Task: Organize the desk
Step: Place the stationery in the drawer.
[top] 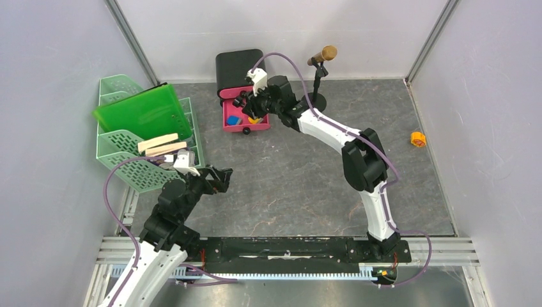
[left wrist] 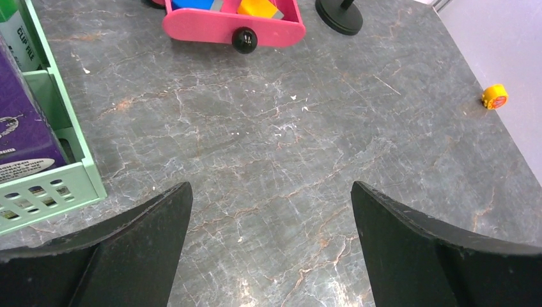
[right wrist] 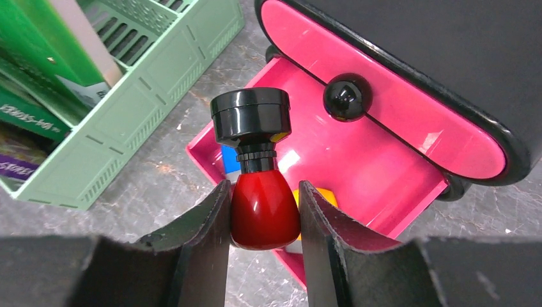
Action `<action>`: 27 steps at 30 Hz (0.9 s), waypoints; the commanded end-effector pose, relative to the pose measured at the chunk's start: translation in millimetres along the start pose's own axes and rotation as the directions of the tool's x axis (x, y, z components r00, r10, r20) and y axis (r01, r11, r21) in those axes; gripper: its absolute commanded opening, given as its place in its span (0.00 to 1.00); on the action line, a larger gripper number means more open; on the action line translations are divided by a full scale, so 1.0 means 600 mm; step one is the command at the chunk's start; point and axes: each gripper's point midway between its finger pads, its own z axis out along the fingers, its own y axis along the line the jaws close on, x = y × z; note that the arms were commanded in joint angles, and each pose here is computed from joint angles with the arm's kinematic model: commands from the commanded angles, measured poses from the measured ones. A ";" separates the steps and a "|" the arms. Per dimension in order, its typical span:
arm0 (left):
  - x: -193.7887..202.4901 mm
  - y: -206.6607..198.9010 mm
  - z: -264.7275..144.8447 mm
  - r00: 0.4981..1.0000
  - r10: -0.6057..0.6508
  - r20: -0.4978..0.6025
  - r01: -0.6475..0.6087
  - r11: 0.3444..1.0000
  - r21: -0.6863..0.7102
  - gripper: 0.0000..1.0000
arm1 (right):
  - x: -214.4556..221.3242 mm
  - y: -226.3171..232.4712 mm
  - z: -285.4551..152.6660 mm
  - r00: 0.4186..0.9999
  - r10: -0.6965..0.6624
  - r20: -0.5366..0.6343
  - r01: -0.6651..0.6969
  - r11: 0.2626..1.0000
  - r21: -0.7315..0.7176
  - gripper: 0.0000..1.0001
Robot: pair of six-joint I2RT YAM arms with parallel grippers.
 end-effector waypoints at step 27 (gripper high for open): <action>-0.022 0.041 -0.016 0.997 0.045 0.070 -0.034 0.988 -0.148 1.00 | -0.042 -0.067 0.067 0.970 -0.106 0.218 0.064 0.980 0.188 0.82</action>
